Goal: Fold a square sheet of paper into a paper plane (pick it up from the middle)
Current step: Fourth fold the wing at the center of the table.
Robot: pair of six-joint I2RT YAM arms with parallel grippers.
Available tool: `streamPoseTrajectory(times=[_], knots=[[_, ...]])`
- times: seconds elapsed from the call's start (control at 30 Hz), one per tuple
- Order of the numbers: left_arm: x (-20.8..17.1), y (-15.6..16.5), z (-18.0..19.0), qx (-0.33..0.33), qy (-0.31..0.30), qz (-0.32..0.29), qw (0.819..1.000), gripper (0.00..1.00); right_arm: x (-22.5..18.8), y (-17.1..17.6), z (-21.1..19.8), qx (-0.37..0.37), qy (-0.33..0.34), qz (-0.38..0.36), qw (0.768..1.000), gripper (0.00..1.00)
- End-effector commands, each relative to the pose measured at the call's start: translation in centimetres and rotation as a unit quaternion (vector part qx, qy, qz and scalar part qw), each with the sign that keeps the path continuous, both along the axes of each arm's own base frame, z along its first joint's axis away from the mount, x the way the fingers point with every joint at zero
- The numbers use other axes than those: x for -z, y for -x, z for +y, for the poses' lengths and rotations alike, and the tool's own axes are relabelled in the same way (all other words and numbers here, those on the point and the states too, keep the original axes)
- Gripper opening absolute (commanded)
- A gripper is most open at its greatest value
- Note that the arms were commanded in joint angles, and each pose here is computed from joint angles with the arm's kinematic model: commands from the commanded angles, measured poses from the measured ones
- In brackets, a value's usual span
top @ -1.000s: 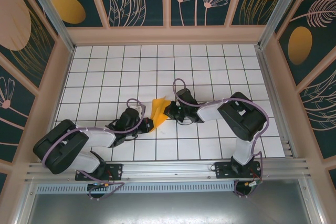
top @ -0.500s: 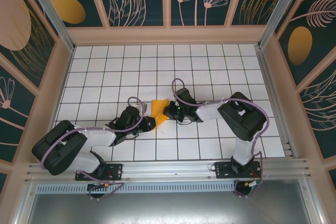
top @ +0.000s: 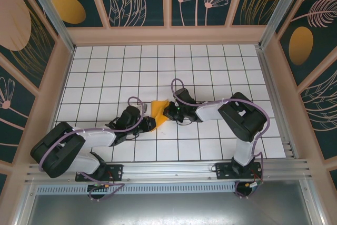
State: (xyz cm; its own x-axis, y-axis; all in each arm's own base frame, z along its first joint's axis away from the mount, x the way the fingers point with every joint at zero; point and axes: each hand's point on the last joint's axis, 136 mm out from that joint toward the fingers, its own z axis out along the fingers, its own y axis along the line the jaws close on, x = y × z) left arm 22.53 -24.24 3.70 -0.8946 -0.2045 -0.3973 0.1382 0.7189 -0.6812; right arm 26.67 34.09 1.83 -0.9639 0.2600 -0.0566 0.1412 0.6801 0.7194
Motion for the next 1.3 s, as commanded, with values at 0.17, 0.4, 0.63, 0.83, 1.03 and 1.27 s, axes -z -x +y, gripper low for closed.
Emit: streamPoseTrajectory(times=[0.17,0.4,0.63,0.83,1.03,1.27], knots=[[1.0,0.1,1.2,-0.028,-0.02,0.019,0.999,0.0,2.1,1.4,-0.6,-0.013,0.042,0.025,0.999,0.01],[2.0,0.7,2.1,-0.048,-0.023,0.038,0.998,0.01,1.9,1.8,-0.2,-0.013,0.035,0.028,0.999,0.02],[0.8,0.7,2.1,-0.047,0.0,0.015,0.999,0.21,2.1,2.1,-0.2,-0.004,0.036,0.036,0.999,0.01],[-1.8,0.0,1.4,-0.032,0.01,-0.026,0.999,0.29,2.3,2.2,0.0,-0.01,0.038,0.04,0.998,0.01],[-1.1,-0.2,1.4,-0.015,-0.031,-0.018,0.999,0.29,2.2,2.1,0.1,-0.013,0.039,0.038,0.998,0.02],[-0.8,0.0,1.3,-0.001,-0.045,-0.008,0.999,0.33,2.2,2.1,0.2,-0.015,0.042,0.037,0.998,0.02]])
